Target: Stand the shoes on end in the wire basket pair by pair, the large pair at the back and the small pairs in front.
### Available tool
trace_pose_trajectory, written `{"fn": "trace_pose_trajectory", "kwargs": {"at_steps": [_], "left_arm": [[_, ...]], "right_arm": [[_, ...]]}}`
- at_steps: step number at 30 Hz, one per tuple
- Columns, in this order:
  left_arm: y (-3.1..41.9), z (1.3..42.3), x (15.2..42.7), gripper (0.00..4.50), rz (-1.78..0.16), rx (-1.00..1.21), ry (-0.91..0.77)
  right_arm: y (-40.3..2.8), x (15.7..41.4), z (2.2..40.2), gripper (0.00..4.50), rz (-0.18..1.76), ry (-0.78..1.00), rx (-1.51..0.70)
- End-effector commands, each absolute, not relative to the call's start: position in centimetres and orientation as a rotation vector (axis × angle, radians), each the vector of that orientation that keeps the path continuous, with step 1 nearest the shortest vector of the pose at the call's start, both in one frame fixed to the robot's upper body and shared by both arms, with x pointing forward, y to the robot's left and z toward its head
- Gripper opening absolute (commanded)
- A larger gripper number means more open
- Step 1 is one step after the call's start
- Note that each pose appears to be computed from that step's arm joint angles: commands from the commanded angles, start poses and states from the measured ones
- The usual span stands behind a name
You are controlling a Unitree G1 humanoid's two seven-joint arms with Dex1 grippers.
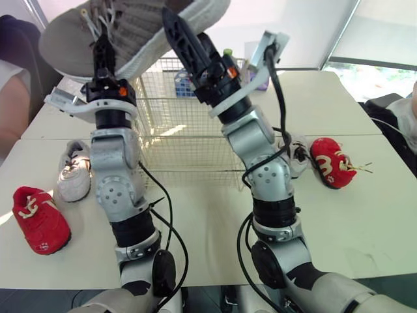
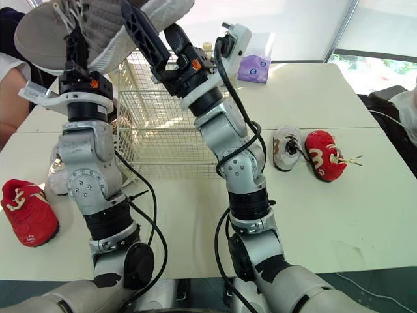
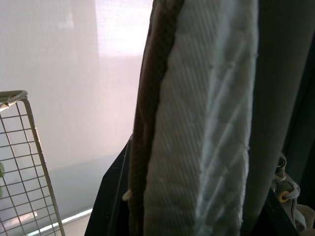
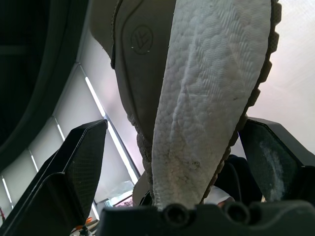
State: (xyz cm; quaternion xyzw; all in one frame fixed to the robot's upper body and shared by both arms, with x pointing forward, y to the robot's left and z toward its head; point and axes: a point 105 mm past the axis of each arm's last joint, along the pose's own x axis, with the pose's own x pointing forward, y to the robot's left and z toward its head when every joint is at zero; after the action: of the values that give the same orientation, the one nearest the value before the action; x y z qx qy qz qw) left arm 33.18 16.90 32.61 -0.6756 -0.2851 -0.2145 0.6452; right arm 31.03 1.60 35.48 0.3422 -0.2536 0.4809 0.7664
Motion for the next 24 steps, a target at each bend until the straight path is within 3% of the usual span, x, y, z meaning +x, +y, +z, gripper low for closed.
{"fn": "trace_pose_trajectory", "kwargs": {"at_steps": [1, 22, 24], "left_arm": [[17.5, 33.3, 33.2, 1.01, -0.485, -1.517, -0.672], [11.1, 31.4, 31.0, 1.01, -0.669, -1.428, -0.499], [11.1, 31.2, 31.1, 1.01, -0.664, -1.415, -0.489]], "right_arm": [[2.9, 27.3, 37.6, 4.46, 1.183, -0.642, 0.767], [2.9, 31.6, 36.0, 4.46, 1.022, -0.62, 0.749], [2.6, 31.5, 36.3, 3.95, 1.016, -0.635, 0.747]]}}
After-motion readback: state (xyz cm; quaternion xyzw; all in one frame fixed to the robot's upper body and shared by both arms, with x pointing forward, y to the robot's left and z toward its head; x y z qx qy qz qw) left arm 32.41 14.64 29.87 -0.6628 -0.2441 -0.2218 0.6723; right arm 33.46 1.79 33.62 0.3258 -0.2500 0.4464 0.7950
